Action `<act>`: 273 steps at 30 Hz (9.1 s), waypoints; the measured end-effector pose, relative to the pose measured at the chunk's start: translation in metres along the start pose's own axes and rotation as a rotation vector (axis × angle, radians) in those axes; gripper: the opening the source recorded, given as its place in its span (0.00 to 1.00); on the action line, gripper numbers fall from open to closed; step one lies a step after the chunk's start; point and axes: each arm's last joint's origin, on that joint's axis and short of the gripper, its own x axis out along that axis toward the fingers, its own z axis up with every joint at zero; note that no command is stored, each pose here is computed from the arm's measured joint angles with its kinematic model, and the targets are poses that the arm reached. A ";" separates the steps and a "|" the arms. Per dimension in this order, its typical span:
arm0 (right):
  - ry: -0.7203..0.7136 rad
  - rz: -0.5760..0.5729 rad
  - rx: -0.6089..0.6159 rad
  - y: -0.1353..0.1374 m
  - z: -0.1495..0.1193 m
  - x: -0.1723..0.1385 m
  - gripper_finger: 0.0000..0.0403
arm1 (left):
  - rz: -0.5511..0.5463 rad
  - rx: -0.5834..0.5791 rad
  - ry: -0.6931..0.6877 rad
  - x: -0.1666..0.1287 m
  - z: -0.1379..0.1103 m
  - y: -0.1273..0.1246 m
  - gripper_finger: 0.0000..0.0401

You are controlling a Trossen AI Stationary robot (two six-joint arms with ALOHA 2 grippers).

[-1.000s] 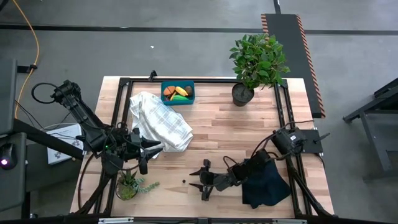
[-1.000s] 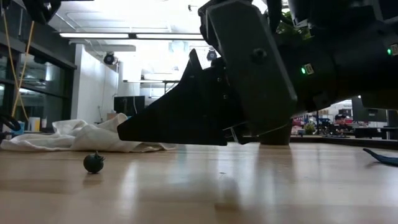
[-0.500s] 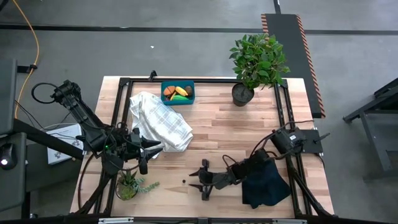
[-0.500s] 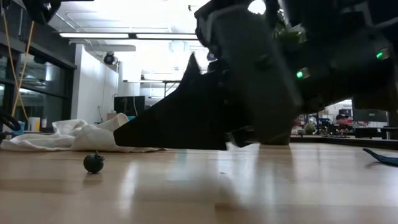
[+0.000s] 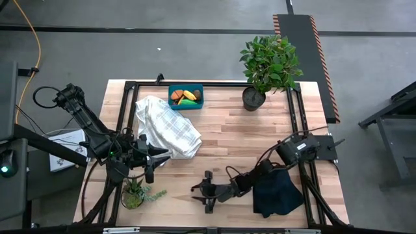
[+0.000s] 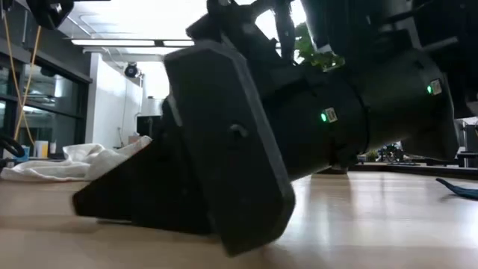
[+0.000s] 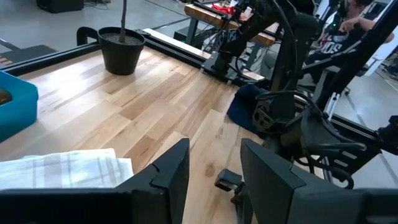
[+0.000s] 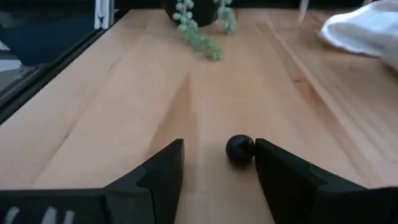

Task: Pick and placing Produce into tupperware
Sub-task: Put the blackberry into the blue bin

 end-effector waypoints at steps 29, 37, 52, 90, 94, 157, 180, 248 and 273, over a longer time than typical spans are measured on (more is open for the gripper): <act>0.014 -0.008 0.031 -0.011 0.005 0.009 0.47 | -0.006 0.027 0.023 0.000 -0.002 0.001 0.33; 0.017 0.013 0.023 -0.011 0.005 0.009 0.47 | -0.001 0.027 0.018 0.000 -0.002 0.001 0.33; 0.021 0.021 0.034 -0.015 0.005 0.011 0.46 | 0.002 0.026 0.014 0.000 -0.001 0.001 0.33; 0.031 0.041 0.039 -0.019 0.006 0.013 0.39 | 0.007 0.020 0.009 0.000 -0.001 0.001 0.33; 0.031 0.041 0.038 -0.019 0.006 0.013 0.39 | 0.007 0.020 0.009 0.000 -0.001 0.001 0.33; -0.002 0.055 0.062 -0.019 0.009 0.013 0.11 | 0.007 0.021 0.009 0.000 -0.001 0.001 0.33; -0.632 -0.068 0.557 -0.070 0.075 0.009 0.11 | 0.007 -0.014 0.006 0.000 -0.001 0.001 0.33; -0.381 0.261 1.005 -0.228 0.287 -0.138 0.11 | -0.090 0.912 0.003 0.052 0.188 0.061 0.33; -0.348 0.264 1.007 -0.228 0.285 -0.137 0.11 | -0.123 0.902 -0.014 0.071 0.186 0.054 0.33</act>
